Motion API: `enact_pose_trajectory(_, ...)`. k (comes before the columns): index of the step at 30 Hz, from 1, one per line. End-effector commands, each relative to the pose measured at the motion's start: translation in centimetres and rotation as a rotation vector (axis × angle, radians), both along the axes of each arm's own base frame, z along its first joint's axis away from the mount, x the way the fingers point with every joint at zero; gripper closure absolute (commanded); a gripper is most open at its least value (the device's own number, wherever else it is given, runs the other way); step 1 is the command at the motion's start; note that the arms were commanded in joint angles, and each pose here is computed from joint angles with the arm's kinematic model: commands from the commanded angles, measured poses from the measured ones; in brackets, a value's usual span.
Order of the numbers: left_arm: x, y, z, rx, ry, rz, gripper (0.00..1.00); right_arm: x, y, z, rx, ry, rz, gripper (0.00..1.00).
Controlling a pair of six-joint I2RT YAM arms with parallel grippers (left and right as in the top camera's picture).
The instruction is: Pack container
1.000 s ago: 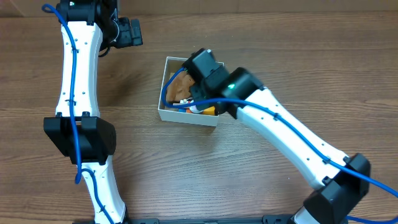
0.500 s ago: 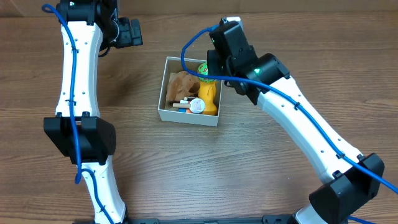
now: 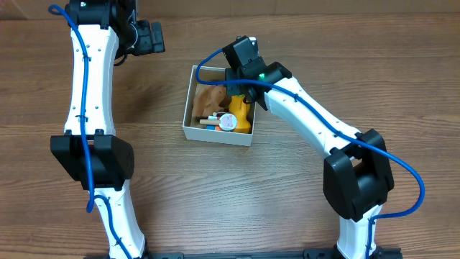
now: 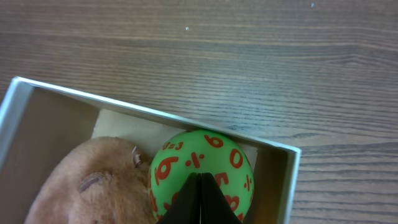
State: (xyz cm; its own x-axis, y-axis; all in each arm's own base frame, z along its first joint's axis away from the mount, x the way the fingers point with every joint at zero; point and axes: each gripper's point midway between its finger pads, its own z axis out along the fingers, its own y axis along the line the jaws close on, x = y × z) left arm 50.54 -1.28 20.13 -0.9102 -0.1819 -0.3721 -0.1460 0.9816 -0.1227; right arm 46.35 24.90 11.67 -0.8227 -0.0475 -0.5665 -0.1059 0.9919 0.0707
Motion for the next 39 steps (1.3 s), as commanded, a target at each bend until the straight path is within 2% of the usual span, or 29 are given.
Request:
enact_pose_trajectory(1, 0.1, -0.3, 0.9, -0.004, -0.023, 0.010, 0.00, 0.3, -0.1, -1.4, -0.009, 0.027, -0.015, 0.96)
enact_pose_trajectory(5, 0.1, -0.3, 0.9, -0.004, -0.023, 0.010, 0.00, -0.2, -0.3, -2.8, -0.025, 0.064, -0.024, 0.96)
enact_pose_trajectory(8, 0.1, -0.3, 0.9, -0.004, -0.023, 0.010, 0.00, -0.3, -0.3, -1.8, -0.017, 0.055, -0.026, 0.96)
enact_pose_trajectory(11, 0.1, -0.3, 0.9, -0.004, -0.023, 0.010, 0.00, -0.1, -0.3, 1.3, 0.013, 0.004, -0.026, 0.96)
enact_pose_trajectory(16, 0.1, -0.3, 0.9, -0.004, -0.023, 0.010, 0.00, 0.3, -2.6, 11.1, 0.061, -0.187, -0.092, 0.94)
enact_pose_trajectory(17, 0.1, -0.3, 0.9, -0.004, -0.023, 0.010, 0.00, 0.3, -3.5, 13.1, 0.070, -0.228, -0.112, 0.86)
enact_pose_trajectory(18, 0.1, -0.3, 0.9, -0.004, -0.023, 0.010, 0.00, 0.2, -4.6, 14.8, 0.079, -0.262, -0.134, 0.72)
enact_pose_trajectory(21, 0.1, -0.3, 0.9, -0.004, -0.023, 0.010, 0.00, -0.3, -8.1, 19.2, 0.110, -0.342, -0.199, 0.53)
enact_pose_trajectory(22, 0.1, -0.3, 0.9, -0.004, -0.023, 0.010, 0.00, -0.5, -9.6, 20.6, 0.120, -0.368, -0.226, 0.39)
enact_pose_trajectory(24, 0.1, -0.3, 0.9, -0.004, -0.023, 0.010, 0.00, -0.7, -11.9, 22.5, 0.133, -0.406, -0.269, 0.00)
enact_pose_trajectory(26, 0.1, -0.3, 0.9, -0.004, -0.023, 0.010, 0.00, -1.1, -14.7, 24.5, 0.144, -0.451, -0.322, 0.00)
enact_pose_trajectory(30, 0.1, -0.3, 0.9, -0.004, -0.023, 0.010, 0.00, -1.2, -17.6, 25.7, 0.144, -0.481, -0.380, 0.00)
enact_pose_trajectory(39, 0.1, -0.3, 0.9, -0.004, -0.023, 0.010, 0.00, -1.0, -18.8, 25.5, 0.135, -0.479, -0.406, 0.00)
